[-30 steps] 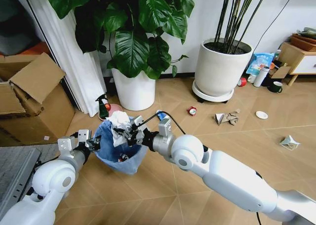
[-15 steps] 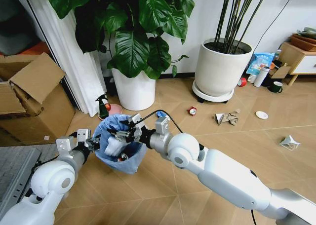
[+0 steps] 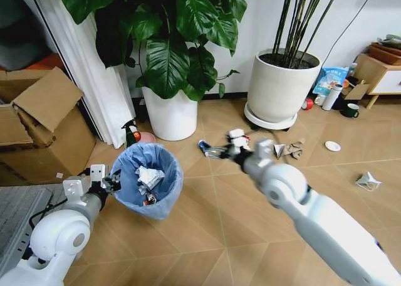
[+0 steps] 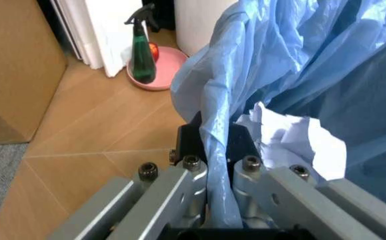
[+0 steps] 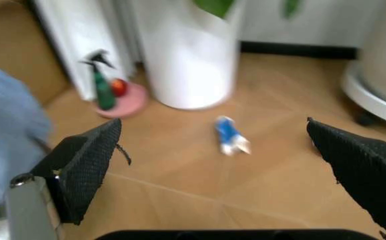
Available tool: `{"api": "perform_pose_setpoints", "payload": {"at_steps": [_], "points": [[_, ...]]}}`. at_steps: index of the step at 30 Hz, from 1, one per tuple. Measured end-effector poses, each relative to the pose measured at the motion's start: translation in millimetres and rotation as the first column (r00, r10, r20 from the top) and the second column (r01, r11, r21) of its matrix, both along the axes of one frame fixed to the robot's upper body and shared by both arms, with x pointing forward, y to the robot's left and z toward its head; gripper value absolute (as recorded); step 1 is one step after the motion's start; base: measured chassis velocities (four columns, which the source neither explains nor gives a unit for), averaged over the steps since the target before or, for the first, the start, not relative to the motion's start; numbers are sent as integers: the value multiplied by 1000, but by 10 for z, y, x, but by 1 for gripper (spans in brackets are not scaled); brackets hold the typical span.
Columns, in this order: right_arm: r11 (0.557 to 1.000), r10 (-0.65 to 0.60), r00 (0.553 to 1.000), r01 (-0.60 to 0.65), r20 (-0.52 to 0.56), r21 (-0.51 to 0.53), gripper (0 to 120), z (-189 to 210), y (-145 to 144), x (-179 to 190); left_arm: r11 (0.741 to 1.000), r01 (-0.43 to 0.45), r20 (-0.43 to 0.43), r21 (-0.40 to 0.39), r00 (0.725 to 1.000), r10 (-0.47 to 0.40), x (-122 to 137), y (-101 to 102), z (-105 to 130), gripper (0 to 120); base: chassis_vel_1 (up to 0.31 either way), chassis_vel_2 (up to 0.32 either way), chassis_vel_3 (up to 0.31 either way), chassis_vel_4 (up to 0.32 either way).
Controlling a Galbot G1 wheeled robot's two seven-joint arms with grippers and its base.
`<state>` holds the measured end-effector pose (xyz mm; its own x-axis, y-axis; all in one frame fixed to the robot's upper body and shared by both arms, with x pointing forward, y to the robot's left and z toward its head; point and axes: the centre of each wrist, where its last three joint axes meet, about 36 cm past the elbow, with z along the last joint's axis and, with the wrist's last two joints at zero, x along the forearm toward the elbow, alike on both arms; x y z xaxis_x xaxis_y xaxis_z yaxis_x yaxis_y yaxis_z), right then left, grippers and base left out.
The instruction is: Pick up the trash bin and place the garbage on the floor into it.
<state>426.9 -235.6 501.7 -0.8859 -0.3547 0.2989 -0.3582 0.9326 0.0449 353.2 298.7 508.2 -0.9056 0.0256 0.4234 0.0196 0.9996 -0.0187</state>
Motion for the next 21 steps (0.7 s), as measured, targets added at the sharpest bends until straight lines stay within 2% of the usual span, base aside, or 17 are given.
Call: {"api": "perform_pose_setpoints", "payload": {"at_steps": [13,21], "points": [[987,-137,991,137,6,-84,100,-187,-498,-300,999,-27,37,24,999,26,-97,-30,-29,0,-7,7,9,-9],[983,-154,988,153,-2,-99,100,-307,-558,-449,1000,-18,38,23,999,17,-144,-83,-33,0,-96,99,131,-108]]}}
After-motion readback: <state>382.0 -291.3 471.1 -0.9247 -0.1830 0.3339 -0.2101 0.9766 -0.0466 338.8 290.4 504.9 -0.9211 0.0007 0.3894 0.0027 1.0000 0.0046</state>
